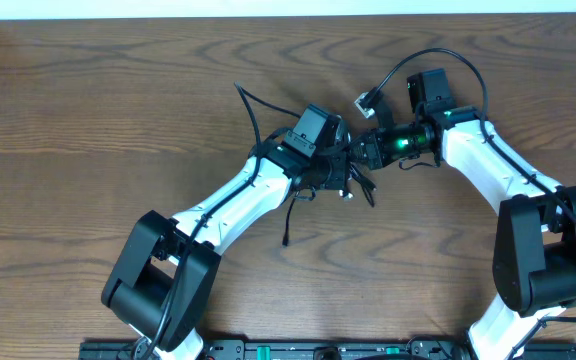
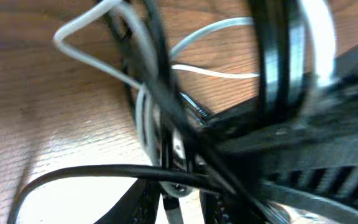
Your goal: Untangle cables
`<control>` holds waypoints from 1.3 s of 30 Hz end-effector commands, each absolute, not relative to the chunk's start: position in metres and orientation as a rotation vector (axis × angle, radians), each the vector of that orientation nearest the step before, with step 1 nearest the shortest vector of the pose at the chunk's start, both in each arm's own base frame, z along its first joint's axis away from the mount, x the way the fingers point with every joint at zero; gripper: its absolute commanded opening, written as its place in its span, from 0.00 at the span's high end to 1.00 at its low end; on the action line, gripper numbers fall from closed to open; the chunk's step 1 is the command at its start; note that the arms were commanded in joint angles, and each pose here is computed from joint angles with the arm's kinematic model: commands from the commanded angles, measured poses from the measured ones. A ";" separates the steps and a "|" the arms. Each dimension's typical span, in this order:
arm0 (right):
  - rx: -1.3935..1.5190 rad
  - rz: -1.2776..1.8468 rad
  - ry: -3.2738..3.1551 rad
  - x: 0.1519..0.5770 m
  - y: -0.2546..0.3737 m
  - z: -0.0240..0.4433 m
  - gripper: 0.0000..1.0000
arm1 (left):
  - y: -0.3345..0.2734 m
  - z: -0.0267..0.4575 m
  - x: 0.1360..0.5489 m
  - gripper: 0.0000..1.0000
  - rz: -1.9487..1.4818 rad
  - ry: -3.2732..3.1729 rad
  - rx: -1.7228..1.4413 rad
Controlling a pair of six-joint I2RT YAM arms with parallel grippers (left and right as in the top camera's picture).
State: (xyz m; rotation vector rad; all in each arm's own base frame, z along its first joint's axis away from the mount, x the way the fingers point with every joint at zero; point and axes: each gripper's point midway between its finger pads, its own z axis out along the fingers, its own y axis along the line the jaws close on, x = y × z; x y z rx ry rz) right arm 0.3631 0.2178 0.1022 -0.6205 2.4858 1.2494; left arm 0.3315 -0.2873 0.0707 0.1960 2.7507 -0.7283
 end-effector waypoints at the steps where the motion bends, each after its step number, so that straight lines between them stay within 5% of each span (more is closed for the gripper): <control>1: -0.604 1.320 2.482 0.359 0.220 0.103 0.99 | -0.277 0.060 0.334 0.76 -0.651 2.763 0.157; 14: -0.603 1.319 2.482 0.359 0.220 0.103 0.99 | -0.270 0.046 0.343 0.76 -0.581 2.763 0.060; 23: -0.604 1.319 2.482 0.359 0.220 0.103 0.99 | -0.278 0.046 0.354 0.60 -0.613 2.716 0.061; 39: -0.616 1.343 2.466 0.357 0.222 0.106 0.99 | -0.290 0.047 0.361 0.59 -0.686 2.679 0.077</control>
